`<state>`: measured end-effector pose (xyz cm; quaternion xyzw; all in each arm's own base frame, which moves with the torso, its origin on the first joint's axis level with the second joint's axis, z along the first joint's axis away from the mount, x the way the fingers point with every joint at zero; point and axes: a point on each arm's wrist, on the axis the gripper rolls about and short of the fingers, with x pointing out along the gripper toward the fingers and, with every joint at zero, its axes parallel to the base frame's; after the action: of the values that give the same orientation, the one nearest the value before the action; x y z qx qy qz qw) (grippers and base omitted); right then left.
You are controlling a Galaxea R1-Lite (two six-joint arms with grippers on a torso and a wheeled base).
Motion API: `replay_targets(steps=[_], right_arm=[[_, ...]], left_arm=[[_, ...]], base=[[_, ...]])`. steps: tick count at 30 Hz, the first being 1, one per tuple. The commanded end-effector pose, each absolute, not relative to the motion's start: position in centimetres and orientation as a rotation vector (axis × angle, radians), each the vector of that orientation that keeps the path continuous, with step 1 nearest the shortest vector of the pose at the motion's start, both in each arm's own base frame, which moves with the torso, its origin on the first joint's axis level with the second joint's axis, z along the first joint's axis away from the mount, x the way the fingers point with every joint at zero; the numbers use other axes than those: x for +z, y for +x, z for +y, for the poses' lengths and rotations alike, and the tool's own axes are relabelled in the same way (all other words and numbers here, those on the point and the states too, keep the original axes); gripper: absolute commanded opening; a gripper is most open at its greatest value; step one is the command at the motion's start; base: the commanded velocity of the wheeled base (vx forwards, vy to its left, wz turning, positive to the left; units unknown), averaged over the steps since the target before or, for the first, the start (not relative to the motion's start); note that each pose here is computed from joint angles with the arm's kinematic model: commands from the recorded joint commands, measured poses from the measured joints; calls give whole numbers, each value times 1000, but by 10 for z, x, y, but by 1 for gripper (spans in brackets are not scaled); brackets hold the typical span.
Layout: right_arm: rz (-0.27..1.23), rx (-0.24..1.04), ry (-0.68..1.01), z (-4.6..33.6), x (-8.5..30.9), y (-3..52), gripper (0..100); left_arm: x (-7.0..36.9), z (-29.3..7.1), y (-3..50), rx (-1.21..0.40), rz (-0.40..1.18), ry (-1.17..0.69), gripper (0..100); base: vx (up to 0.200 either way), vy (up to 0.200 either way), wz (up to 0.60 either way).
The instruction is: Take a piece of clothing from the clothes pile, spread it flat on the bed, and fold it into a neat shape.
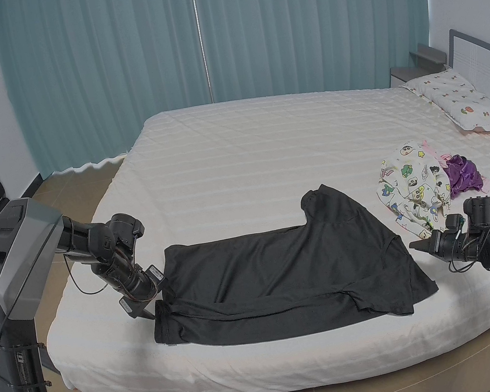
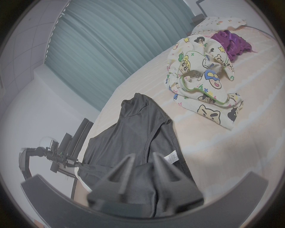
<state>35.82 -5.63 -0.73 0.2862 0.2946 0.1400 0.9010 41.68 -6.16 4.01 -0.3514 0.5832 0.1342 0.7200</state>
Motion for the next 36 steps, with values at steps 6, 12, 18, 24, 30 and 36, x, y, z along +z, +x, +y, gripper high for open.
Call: replay_targets(steps=[6,12,18,24,30,36], right_arm=[[465,144,835,-61,22,359,100],[473,24,1007,-48,32,324,100],[486,8,1205,-43,29,308,100],[521,63,1222,-36,13,306,100],[562,93,1207,-22,1,302,100],[573,104,1198,-18,-4,298,100]], left_arm=[[66,-48,396,239,1300,-852,100],[83,-36,361,211,1347,-926,100],[85,-36,339,165,1409,-970,100],[80,-36,335,179,1434,-974,100],[76,-35,335,187,1436,-970,100],[72,-35,335,189,1433,-968,100]], base=[[0,0,0],[0,0,0],[133,-133,0],[200,-67,0],[67,0,0],[0,0,0]])
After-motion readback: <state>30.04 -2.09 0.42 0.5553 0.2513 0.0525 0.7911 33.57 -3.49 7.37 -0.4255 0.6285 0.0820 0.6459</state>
